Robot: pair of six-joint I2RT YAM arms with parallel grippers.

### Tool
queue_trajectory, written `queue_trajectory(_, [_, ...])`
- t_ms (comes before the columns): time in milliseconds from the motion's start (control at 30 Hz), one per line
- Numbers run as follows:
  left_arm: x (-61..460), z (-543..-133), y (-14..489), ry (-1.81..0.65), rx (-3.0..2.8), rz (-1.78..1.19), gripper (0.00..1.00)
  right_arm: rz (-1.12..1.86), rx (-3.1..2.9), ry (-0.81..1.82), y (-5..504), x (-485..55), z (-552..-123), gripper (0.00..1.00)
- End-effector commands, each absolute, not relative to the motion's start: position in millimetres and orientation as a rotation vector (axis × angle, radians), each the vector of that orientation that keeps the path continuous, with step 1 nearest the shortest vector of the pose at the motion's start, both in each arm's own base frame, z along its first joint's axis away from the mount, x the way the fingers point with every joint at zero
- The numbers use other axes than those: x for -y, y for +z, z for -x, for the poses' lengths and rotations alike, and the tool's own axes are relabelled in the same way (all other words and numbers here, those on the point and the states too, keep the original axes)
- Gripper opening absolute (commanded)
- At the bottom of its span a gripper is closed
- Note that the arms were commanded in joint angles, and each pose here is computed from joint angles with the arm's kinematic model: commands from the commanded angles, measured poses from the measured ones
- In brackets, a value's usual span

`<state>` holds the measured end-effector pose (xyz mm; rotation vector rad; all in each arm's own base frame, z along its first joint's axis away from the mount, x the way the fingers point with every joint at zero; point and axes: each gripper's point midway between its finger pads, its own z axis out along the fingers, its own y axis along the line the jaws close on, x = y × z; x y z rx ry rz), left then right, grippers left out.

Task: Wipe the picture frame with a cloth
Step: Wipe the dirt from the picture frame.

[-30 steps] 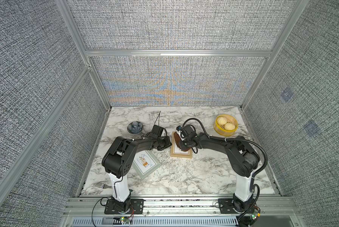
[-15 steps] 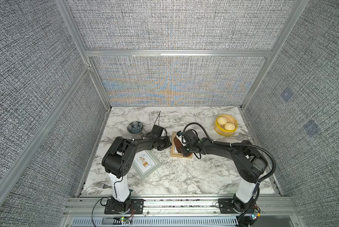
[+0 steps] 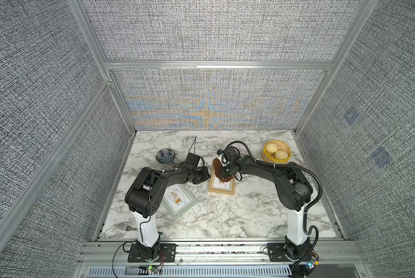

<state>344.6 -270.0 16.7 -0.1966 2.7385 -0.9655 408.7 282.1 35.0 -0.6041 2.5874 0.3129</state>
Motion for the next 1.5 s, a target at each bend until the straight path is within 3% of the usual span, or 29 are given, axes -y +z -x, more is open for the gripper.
queue_trajectory(0, [219,-289,-35,-0.600,-3.039,0.325,0.06,0.479,-2.674,0.233,24,-261,-415,0.02])
queue_trajectory(233, [218,-288,-35,-0.605,-3.029,0.328,0.06,0.430,-2.659,0.261,44,-258,-439,0.02])
queue_trajectory(533, [222,-293,-31,-0.628,-3.011,0.338,0.06,0.309,-2.425,0.443,144,-249,-445,0.02])
queue_trajectory(1033, [225,-295,-28,-0.648,-3.008,0.336,0.09,0.522,-2.635,0.346,53,-293,-417,0.02])
queue_trajectory(1467, [212,-286,-38,-0.561,-3.035,0.418,0.08,0.310,-2.704,0.029,26,-216,-409,0.00])
